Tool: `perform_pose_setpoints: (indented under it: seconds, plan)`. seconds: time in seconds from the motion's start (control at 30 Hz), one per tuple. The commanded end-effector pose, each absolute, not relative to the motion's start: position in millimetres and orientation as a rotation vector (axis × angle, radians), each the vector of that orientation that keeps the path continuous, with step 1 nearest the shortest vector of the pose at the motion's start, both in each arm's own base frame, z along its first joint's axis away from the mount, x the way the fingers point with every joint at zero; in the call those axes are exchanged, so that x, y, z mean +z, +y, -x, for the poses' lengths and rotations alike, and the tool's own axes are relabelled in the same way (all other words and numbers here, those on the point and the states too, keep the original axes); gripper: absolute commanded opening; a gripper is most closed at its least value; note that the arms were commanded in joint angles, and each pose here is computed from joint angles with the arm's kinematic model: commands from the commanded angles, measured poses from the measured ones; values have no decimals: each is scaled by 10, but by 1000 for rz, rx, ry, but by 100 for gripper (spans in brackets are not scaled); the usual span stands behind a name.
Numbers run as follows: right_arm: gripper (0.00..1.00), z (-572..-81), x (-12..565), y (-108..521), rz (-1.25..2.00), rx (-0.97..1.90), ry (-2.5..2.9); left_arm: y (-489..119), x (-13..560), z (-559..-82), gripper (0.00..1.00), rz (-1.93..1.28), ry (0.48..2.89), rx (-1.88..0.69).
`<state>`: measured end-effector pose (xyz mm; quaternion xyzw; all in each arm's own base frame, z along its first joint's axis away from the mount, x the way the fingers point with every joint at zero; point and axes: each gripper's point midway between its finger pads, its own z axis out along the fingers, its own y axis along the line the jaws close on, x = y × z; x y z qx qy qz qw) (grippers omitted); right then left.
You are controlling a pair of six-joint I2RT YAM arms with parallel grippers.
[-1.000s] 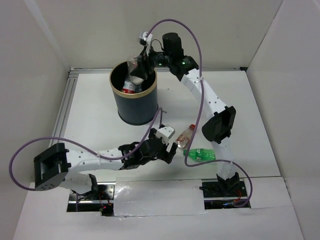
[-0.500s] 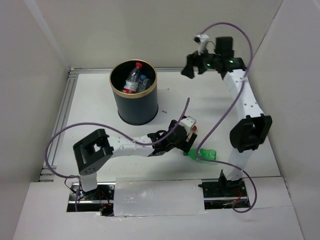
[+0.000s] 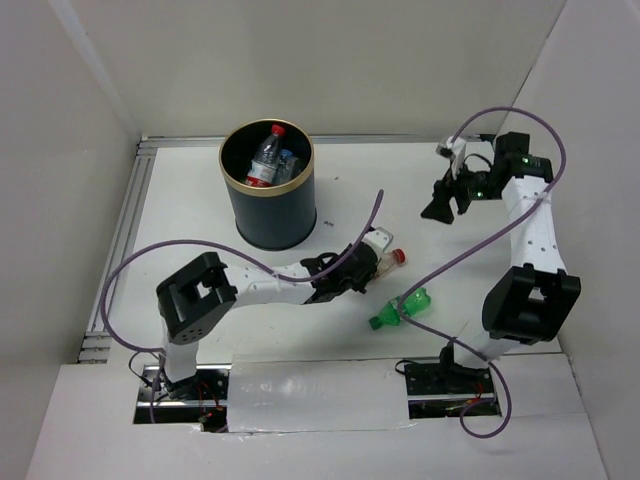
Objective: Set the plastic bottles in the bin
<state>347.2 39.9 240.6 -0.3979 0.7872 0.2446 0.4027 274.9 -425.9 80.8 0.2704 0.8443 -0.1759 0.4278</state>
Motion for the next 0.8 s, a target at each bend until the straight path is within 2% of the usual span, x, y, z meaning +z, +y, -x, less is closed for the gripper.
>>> perform_pose_setpoints:
  seconds: [0.0,0.13,0.17,0.2,0.23,0.27,0.3,0.33,0.5,0.67,0.77]
  plan:
    - [80,-2973,2230,566,1215,694,1916,-4134,1657,-2890,0,-632,1953,-478]
    - [87,-2883,2152,571,1235,662,1900,-4047,1939,-2959,0,-647,1899,-492]
    - [89,-2906,2167,568,1231,640,1888,-4019,1897,-2982,6,-659,1899,-488]
    - [90,-2920,2171,565,1224,638,1890,-4029,1914,-3000,34,-674,1888,-502]
    - [92,-2889,2137,618,1230,665,1887,-4053,1846,-2989,53,-715,1889,-497]
    - [93,-2891,2106,618,1230,667,1888,-4062,1805,-3028,67,-731,1885,-498]
    - [94,-2879,2106,651,1229,680,1892,-4126,1773,-3013,75,-785,1873,-509]
    - [96,-2881,2067,637,1231,672,1902,-4167,1712,-3015,77,-820,1878,-505]
    - [97,-2862,2029,655,1226,673,1915,-4416,1232,-3067,80,-1023,1929,-494]
    - [99,-2813,2035,652,1226,645,1909,-4523,900,-3058,80,-1114,1970,-521]
    - [99,-2785,1988,645,1219,645,1926,-4500,595,-3115,80,-1132,2038,-453]
